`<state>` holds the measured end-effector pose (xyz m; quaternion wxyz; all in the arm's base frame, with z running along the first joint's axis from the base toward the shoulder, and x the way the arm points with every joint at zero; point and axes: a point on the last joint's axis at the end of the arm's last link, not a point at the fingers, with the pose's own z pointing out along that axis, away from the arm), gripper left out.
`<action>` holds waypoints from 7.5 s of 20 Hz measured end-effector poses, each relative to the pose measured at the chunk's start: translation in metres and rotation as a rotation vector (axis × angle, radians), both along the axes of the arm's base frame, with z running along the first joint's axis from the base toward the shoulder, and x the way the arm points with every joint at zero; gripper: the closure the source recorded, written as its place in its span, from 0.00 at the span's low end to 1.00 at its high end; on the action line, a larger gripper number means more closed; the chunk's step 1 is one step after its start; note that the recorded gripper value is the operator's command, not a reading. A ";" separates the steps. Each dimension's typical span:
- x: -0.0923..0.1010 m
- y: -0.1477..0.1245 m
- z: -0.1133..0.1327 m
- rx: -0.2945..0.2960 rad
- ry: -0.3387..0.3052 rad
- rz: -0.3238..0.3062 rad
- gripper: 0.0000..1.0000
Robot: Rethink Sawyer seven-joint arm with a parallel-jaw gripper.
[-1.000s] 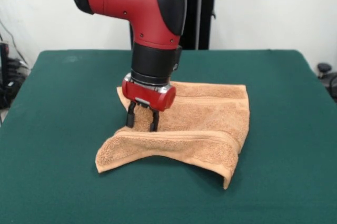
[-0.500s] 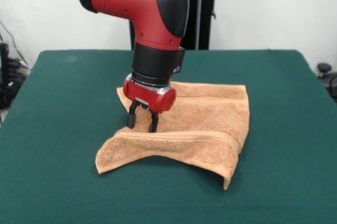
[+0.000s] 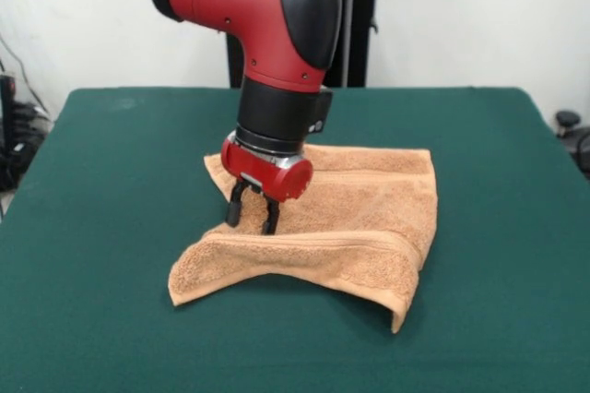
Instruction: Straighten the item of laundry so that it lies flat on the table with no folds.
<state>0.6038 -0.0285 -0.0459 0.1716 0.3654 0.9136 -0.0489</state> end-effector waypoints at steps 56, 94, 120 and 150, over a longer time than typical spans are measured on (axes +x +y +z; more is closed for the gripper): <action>-0.011 0.011 -0.003 -0.034 -0.121 -0.133 0.00; -0.041 -0.063 -0.006 0.024 -0.079 0.508 0.00; -0.019 -0.076 0.001 0.111 0.071 0.669 0.00; 0.024 -0.076 0.002 0.187 0.331 0.735 0.00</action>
